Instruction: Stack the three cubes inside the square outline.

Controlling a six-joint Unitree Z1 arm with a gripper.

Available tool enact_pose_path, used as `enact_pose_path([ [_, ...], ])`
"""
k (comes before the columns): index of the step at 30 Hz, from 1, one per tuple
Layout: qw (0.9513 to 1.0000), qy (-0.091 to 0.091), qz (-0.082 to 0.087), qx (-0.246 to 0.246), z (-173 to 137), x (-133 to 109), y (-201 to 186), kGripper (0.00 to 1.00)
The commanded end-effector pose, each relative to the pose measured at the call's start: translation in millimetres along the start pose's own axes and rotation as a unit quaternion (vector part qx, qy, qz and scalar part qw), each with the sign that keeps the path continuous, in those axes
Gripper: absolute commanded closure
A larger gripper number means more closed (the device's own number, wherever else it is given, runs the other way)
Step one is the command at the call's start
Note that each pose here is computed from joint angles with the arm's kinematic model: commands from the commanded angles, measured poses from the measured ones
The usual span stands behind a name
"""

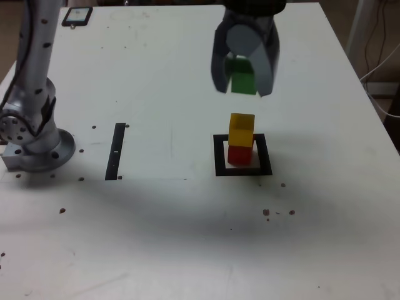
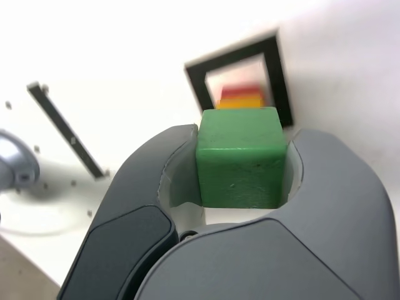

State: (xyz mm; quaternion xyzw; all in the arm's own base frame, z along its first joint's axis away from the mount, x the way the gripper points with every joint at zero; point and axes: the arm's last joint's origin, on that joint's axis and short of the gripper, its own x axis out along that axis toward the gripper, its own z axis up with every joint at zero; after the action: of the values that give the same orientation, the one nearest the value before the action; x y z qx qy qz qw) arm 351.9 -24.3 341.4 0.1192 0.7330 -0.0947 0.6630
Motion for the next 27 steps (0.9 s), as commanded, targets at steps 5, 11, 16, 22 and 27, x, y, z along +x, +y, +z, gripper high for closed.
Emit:
enact_pose_path([
  [5, 0.9999, 0.005, -0.004, 0.012, -3, 3, -36, 0.84],
  [11, 0.9999, 0.006, 0.002, 0.015, 1, 10, -47, 0.82],
  [16, 0.9998, 0.014, 0.007, 0.015, 5, 19, -40, 0.82],
  [22, 0.9998, 0.012, 0.003, 0.015, 8, 26, -28, 0.81],
  [27, 0.9999, 0.006, 0.002, 0.016, 10, 29, -23, 0.79],
])
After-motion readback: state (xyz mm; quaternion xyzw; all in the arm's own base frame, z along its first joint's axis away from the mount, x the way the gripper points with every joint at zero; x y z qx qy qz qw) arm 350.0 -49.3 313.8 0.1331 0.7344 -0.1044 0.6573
